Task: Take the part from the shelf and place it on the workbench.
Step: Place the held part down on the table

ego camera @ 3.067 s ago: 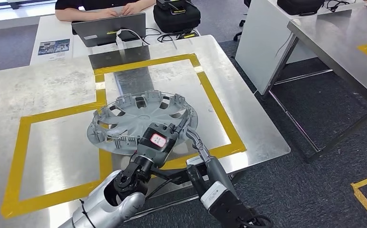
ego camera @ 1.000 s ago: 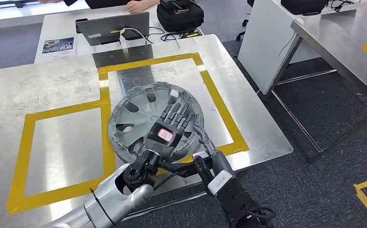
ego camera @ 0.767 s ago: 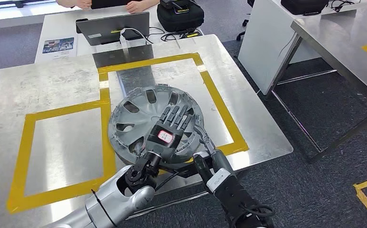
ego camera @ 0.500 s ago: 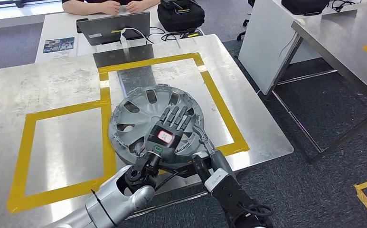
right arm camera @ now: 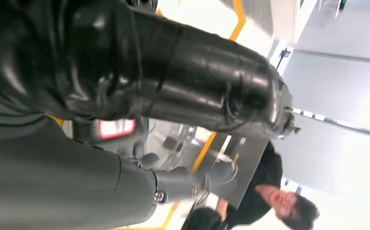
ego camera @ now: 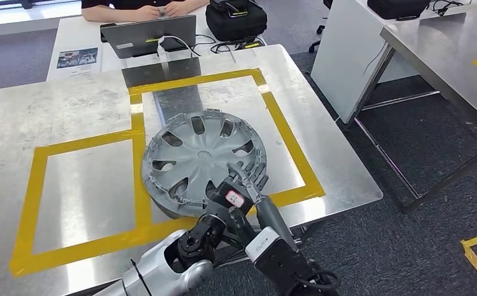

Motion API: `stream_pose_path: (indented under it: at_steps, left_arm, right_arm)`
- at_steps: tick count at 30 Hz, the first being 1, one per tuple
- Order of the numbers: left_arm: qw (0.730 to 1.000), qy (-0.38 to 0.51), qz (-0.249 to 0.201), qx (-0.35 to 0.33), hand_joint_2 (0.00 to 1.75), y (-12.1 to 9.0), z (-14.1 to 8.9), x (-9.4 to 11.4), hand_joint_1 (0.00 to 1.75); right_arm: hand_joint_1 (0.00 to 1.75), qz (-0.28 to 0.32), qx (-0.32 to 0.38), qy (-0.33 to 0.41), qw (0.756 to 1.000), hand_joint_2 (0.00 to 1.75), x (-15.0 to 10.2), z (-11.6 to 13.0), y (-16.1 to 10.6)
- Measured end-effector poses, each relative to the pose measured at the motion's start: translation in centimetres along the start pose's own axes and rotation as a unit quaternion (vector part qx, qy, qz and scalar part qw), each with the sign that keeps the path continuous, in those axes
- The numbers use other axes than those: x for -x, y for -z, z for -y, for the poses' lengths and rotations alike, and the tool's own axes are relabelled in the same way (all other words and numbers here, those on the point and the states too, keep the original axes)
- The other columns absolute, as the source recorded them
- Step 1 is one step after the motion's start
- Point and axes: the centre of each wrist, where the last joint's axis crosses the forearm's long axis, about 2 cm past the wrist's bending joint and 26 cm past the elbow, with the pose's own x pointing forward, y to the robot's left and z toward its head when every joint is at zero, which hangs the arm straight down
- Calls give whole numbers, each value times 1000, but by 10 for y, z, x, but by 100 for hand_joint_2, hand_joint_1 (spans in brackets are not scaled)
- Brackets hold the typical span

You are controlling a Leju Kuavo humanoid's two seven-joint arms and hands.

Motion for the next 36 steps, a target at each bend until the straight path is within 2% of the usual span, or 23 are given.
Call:
stream_pose_path:
  at_steps: [10, 29, 36]
  left_arm:
    - [1000, 2, 1, 4, 0, -3, 0, -6, 0]
    - [1000, -8, -17, 3, 0, -7, -2, 4, 0]
    - [999, -19, -27, -2, 0, -16, 7, 9, 0]
  right_arm:
    - [0, -17, 35, -13, 999, 0, 1, 5, 1]
    - [0, -81, 168, -55, 981, 0, 25, 61, -8]
    - [0, -100, 200, -73, 972, 0, 31, 78, -17]
